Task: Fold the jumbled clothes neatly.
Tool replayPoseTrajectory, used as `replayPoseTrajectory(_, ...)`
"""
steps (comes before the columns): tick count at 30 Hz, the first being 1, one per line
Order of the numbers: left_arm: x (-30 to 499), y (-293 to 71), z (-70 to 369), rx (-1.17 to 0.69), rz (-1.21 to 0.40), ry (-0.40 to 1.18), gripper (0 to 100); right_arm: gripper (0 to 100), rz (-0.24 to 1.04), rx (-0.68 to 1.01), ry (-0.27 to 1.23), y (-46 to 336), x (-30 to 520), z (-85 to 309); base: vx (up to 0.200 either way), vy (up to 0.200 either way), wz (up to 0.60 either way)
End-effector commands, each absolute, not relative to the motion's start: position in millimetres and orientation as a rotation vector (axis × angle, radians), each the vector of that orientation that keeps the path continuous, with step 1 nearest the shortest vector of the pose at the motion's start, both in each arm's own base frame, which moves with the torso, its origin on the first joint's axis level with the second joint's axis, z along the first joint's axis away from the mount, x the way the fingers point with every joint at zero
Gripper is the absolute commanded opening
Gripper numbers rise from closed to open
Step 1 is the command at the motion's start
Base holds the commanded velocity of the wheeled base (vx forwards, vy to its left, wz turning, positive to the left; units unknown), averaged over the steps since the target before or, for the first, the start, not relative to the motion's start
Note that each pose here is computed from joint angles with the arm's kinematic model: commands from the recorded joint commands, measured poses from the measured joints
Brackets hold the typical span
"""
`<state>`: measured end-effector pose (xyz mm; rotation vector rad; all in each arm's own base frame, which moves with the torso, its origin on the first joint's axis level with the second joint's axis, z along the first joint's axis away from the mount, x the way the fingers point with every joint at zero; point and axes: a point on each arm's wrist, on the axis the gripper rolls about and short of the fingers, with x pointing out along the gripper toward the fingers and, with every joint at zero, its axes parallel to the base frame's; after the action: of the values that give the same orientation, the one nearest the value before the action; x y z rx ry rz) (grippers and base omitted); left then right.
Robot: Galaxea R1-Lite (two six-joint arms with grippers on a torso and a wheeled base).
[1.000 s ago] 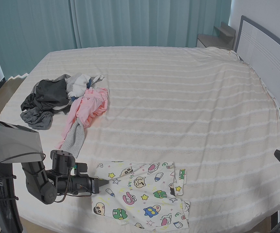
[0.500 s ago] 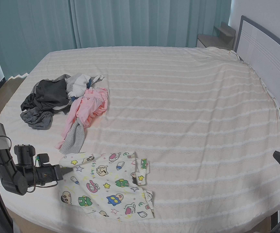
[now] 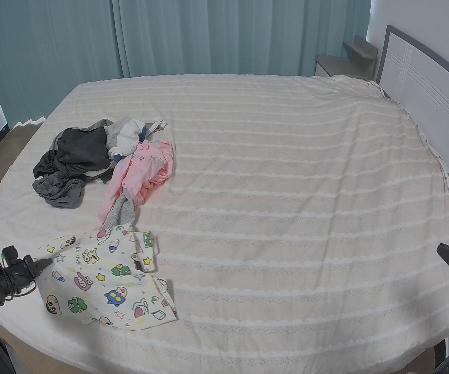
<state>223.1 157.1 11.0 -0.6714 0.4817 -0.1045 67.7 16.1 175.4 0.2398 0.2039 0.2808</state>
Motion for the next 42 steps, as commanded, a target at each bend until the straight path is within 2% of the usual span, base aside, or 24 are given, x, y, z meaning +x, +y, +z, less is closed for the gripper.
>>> replayPoseTrajectory(1, 202.1, 206.6, -5.1, -0.743, 0.010, 0.422, 0, 0, 0.282, 0.239, 0.208, 16.2, 68.3, 175.0, 0.000, 0.000, 0.00)
replayPoseTrajectory(10, 182.5, 251.3, -29.2, -0.796, 0.134, 0.377, 0, 0, 0.282, 0.239, 0.208, 16.2, 68.3, 175.0, 0.000, 0.000, 0.00)
replayPoseTrajectory(19, 190.5, 263.7, -28.2, -0.902, 0.154, 0.344, 0, 0, 0.281, 0.239, 0.212, 16.2, 68.2, 173.6, 0.000, 0.000, 0.00)
replayPoseTrajectory(20, 189.8, 262.0, -28.6, -0.910, 0.129, 0.346, 100, 0, 0.281, 0.239, 0.212, 16.2, 68.2, 173.6, 0.000, 0.000, 0.00)
replayPoseTrajectory(26, 187.3, 257.2, -23.8, -0.924, 0.095, 0.344, 100, 0, 0.280, 0.238, 0.207, 16.1, 67.7, 174.3, 0.000, 0.000, 0.00)
replayPoseTrajectory(32, 183.8, 251.4, 23.8, -0.889, 0.076, 0.265, 100, 0, 0.280, 0.238, 0.198, 15.7, 65.8, 174.6, 0.000, 0.000, 0.00)
replayPoseTrajectory(39, 174.3, 231.3, 109.3, -0.803, -0.269, 0.178, 100, 0, 0.286, 0.242, 0.124, 12.2, 49.1, 178.9, 0.000, 0.000, 0.00)
replayPoseTrajectory(42, 168.6, 221.8, 128.5, -0.748, -0.336, 0.168, 100, 0, 0.286, 0.242, 0.126, 11.1, 43.7, 177.2, 0.000, 0.000, 0.00)
